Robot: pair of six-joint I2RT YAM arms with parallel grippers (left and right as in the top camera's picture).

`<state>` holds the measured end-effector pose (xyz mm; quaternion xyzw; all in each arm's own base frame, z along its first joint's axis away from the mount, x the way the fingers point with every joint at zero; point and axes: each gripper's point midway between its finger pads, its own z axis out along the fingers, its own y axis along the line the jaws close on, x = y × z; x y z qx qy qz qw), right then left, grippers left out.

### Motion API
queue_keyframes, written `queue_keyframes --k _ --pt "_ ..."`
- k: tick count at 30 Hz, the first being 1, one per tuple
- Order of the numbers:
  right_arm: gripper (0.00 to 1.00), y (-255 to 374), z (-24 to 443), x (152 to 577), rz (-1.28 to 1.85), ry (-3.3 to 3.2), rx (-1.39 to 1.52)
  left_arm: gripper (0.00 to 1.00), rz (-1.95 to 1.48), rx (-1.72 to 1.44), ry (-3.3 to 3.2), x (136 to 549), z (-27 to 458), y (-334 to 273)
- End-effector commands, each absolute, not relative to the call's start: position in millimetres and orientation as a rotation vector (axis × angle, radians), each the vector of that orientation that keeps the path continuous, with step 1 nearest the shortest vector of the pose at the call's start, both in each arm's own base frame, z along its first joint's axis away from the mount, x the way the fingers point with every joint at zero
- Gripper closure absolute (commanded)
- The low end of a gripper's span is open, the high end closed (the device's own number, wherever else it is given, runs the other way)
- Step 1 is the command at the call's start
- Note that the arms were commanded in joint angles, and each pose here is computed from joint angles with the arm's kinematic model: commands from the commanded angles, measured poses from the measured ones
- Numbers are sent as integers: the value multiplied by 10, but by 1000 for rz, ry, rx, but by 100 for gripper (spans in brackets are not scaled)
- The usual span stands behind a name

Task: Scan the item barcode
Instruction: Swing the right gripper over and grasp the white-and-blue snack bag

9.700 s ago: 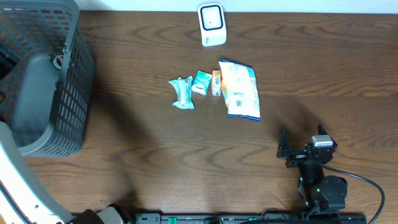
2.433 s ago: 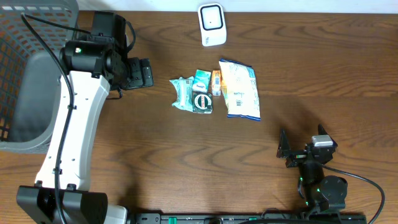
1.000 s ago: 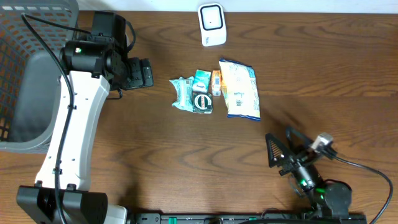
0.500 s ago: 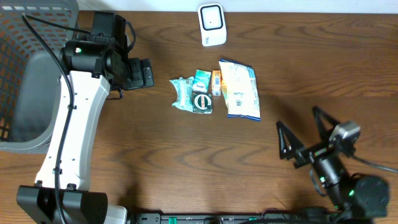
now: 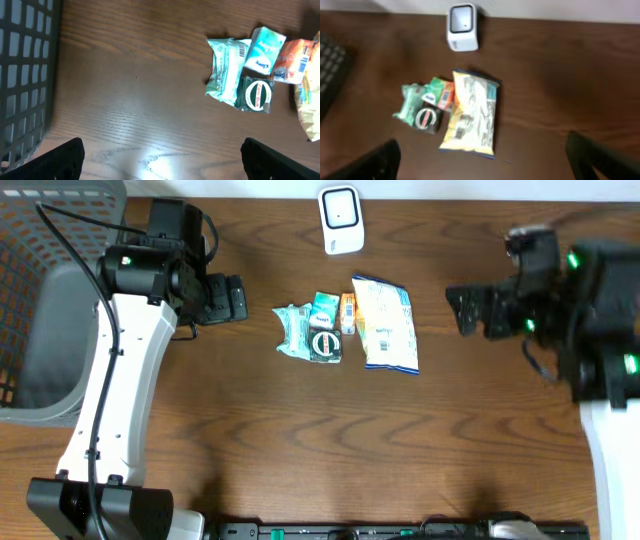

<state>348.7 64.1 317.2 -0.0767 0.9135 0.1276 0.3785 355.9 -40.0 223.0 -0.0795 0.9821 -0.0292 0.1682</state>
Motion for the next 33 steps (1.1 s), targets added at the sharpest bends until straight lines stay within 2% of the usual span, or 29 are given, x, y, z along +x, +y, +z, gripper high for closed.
queue_keyframes --k 1,4,9,13,14,15,16,18,21,26,30,33 --pt "1 701 2827 3760 381 2485 -212 2 -71 -222 2807 3559 2191 -386" --pt "1 923 2506 3861 583 2573 -201 2 -71 -222 2807 3559 2191 -386" --pt "1 1101 1952 3940 750 2721 -190 2 -71 -222 2807 3559 2191 -386" --pt "1 1299 1518 3859 879 2866 -184 2 -70 -222 2807 3559 2191 -385" --pt "18 1329 1407 3841 879 2902 -194 2 -70 -222 2807 3559 2191 -385" --pt "60 1344 1300 3831 867 2933 -202 2 -71 -222 2807 3559 2191 -386" --pt "80 1342 1198 3825 842 2967 -194 2 -71 -222 2807 3559 2191 -386" --pt "82 1338 1044 3815 791 3022 -166 2 -71 -222 2807 3559 2191 -386" --pt "95 1362 840 3804 684 3082 -178 2 -71 -222 2807 3559 2191 -386" --pt "98 1331 611 3768 359 3149 -211 2 -71 -222 2807 3559 2191 -386" --pt "95 1457 418 3740 288 3124 -284 2 -71 -222 2807 3559 2191 -386" --pt "98 1399 219 3651 207 3144 -254 2 -71 -222 2807 3559 2191 -386"
